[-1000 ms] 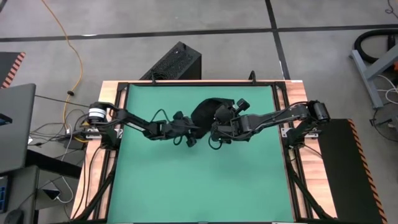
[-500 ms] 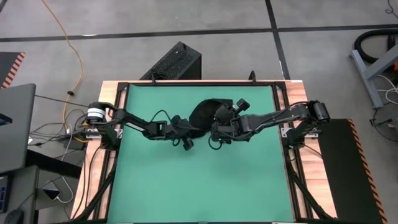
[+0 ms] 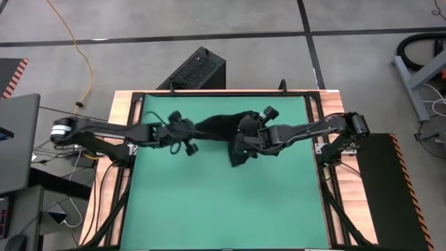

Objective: Roll towel
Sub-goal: Fold the black towel

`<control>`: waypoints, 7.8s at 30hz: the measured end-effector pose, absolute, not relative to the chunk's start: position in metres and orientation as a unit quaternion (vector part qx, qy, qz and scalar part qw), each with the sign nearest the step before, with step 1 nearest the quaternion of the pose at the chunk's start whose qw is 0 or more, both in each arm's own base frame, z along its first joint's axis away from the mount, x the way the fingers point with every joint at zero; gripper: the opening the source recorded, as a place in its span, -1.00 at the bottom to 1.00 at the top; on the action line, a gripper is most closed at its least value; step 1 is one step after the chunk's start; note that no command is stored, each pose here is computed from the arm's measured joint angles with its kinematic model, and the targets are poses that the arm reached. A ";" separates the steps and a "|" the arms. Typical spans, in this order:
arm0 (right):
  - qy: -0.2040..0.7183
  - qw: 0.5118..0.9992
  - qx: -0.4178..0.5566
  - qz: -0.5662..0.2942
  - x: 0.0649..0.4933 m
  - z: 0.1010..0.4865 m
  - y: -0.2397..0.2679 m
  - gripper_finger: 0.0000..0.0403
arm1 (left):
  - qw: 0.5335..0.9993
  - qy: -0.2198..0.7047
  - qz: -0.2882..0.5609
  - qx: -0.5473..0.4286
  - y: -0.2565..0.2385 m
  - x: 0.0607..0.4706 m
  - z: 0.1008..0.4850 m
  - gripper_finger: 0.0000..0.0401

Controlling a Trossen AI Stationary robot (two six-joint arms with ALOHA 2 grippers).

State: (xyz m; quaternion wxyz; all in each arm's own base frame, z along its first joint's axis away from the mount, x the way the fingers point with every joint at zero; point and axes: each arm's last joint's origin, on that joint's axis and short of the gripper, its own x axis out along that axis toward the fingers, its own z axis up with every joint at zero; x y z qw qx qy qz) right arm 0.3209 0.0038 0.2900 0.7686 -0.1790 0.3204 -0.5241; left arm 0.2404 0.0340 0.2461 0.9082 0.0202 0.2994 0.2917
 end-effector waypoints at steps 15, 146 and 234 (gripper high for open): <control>0.279 0.763 -0.248 -0.528 0.328 0.384 0.015 -0.99 | 0.873 0.327 0.340 0.125 0.039 0.188 0.373 -1.00; 0.512 0.650 -0.221 -0.516 0.358 0.259 -0.028 -0.99 | 0.866 0.490 0.102 -0.004 0.235 0.229 0.138 -0.19; 0.457 0.723 -0.209 -0.473 0.344 0.266 0.065 -0.99 | 0.877 0.447 0.175 -0.031 0.016 0.165 0.297 -1.00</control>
